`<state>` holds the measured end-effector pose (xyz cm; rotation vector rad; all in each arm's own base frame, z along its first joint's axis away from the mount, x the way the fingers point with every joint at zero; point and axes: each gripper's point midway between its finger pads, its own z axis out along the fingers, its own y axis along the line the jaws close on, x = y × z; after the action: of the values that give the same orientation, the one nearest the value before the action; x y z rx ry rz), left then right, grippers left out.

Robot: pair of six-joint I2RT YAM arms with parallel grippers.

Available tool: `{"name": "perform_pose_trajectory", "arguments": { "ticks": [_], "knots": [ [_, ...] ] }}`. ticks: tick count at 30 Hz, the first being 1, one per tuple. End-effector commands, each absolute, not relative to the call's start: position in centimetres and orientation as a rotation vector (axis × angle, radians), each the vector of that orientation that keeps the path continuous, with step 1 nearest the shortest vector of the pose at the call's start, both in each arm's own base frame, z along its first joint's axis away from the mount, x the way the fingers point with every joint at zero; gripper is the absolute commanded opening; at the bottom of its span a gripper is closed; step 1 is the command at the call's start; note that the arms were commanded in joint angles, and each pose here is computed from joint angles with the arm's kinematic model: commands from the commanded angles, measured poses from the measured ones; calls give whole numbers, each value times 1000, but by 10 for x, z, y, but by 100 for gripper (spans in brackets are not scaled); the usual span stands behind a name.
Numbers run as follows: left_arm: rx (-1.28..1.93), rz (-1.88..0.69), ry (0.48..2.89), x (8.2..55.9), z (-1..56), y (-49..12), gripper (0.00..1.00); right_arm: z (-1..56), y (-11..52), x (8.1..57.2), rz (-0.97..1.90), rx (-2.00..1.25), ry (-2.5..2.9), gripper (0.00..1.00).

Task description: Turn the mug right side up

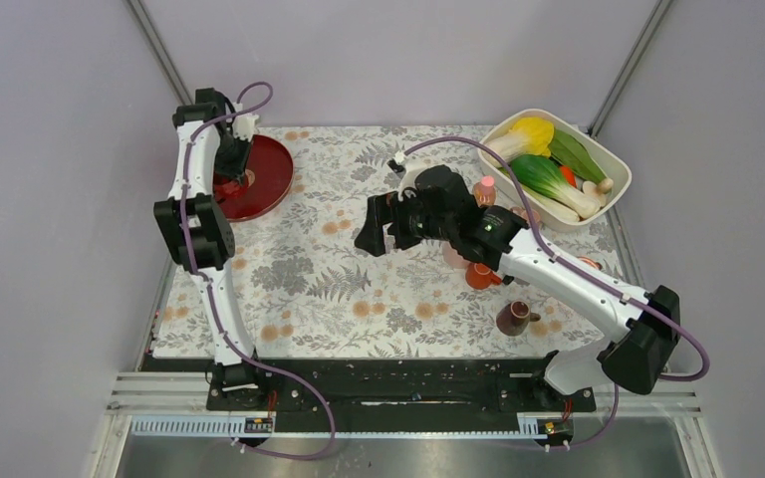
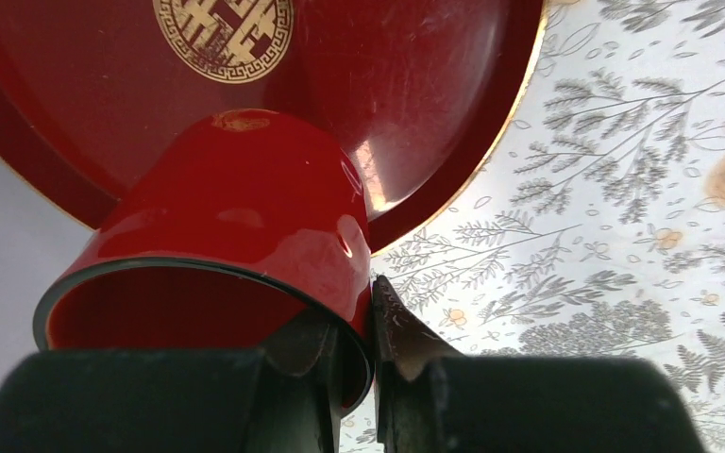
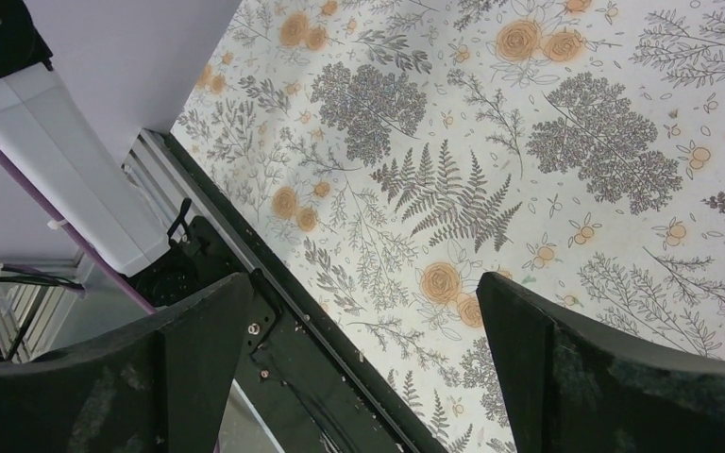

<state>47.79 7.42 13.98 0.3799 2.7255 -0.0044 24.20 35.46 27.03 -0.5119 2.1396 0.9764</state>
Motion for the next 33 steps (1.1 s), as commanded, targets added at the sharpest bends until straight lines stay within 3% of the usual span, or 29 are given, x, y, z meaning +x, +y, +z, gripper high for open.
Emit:
{"name": "perform_pose_trajectory", "arguments": {
  "ticks": [1,17,20,22,27,33],
  "knots": [
    [457,37,2732,484,137,83,0,267,354,244,958,-500,2148,100],
    [495,-76,2850,475,80,78,0,261,356,243,956,-508,2176,99],
    [481,-108,2819,478,84,76,34,262,356,243,951,-510,2173,99],
    [478,-109,2765,483,101,74,50,265,354,244,942,-507,2168,100],
    [462,-47,2566,499,169,72,72,265,328,252,763,-471,2202,100],
    [480,-103,2362,481,251,46,81,253,249,259,256,-715,2174,99]
  ]
}}
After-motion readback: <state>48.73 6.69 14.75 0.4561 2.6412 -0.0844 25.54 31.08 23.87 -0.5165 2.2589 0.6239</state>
